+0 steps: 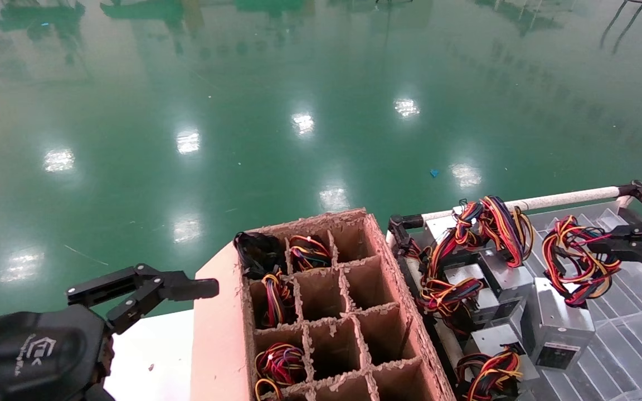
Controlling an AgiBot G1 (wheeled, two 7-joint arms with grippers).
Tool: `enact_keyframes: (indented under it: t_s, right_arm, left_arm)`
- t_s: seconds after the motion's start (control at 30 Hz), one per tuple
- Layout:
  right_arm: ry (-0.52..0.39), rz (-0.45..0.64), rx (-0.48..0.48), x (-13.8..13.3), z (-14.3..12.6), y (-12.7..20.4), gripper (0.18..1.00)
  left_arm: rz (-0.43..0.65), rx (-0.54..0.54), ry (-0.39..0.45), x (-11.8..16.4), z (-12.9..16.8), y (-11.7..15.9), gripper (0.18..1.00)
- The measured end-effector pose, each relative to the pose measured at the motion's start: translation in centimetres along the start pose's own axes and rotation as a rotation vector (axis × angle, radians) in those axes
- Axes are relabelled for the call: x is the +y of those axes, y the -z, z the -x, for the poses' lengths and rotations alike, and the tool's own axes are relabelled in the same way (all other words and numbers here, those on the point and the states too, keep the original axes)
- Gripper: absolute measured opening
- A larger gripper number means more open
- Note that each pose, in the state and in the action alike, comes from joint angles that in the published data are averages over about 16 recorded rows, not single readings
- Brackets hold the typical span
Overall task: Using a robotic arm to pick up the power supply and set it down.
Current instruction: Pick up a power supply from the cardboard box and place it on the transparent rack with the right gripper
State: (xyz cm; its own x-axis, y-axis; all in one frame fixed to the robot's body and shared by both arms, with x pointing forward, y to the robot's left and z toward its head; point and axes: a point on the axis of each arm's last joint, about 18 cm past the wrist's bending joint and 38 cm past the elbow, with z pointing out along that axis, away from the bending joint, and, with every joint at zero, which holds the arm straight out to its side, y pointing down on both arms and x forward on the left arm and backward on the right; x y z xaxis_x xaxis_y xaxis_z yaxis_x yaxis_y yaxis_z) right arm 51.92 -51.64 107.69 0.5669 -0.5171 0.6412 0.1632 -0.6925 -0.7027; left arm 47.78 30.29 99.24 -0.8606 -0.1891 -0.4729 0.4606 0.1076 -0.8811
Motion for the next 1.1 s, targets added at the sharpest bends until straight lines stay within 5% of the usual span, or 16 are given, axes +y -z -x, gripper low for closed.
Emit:
enact_keyframes:
  t_s: [1.1]
  right_arm:
    - [-0.078, 0.010, -0.069, 2.2, 2.6, 0.1, 0.201]
  left_arm:
    - [0.000, 0.000, 0.000, 0.0, 0.0, 0.0, 1.001]
